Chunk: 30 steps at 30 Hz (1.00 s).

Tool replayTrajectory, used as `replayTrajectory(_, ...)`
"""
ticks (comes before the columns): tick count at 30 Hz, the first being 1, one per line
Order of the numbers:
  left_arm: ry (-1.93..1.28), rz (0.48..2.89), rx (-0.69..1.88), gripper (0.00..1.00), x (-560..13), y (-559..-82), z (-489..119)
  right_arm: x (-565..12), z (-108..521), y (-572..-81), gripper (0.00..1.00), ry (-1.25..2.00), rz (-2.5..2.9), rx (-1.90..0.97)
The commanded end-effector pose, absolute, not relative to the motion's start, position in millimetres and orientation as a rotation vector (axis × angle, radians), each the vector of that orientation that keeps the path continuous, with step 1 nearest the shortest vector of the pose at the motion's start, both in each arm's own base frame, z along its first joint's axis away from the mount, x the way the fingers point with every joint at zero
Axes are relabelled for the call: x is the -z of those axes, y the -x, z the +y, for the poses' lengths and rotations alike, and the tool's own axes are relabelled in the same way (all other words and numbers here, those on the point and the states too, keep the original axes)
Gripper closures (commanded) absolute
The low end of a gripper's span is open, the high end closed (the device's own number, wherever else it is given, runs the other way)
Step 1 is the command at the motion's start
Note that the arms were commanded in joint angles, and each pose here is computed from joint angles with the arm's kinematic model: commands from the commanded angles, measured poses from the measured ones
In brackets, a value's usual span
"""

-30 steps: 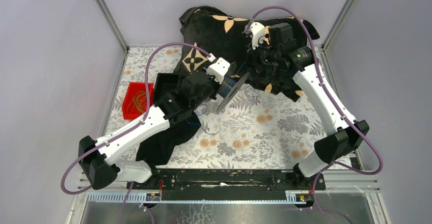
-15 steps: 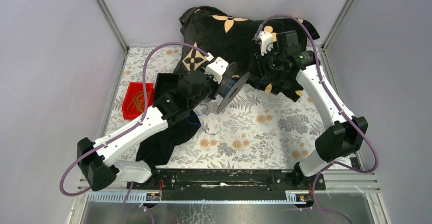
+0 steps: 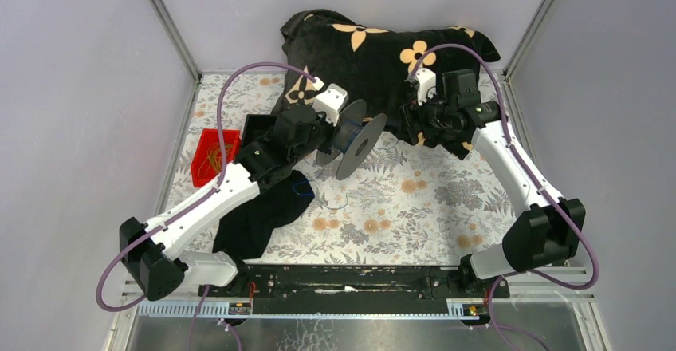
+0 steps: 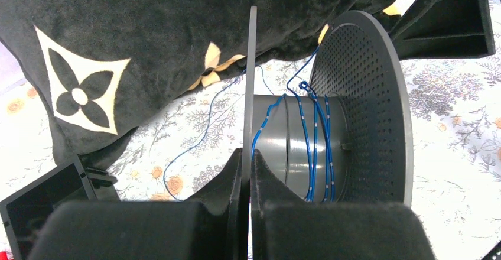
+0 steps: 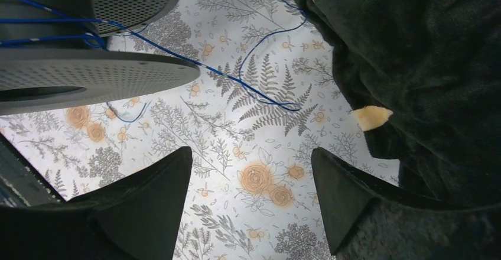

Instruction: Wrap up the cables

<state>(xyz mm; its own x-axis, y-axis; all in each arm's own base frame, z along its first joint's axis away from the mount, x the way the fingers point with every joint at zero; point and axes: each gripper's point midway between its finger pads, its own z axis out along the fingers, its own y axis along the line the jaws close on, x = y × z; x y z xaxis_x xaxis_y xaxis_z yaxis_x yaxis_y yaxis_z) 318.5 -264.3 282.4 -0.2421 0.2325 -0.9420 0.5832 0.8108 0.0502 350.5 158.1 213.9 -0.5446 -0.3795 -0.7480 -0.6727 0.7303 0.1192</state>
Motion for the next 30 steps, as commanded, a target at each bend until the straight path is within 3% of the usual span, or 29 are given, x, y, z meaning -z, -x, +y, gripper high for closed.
replayTrajectory(1,-0.539,1.702,0.471,1.00,-338,-320,-267,-228,155,-358,0.18,0.738,2.102,-0.530)
replayTrajectory(13,-0.477,1.732,0.532,1.00,-355,-312,-262,-204,150,-384,0.20,0.443,1.994,-0.561)
replayTrajectory(30,-0.307,1.786,0.806,1.00,-371,-304,-270,-159,171,-388,0.35,0.222,1.834,-0.789)
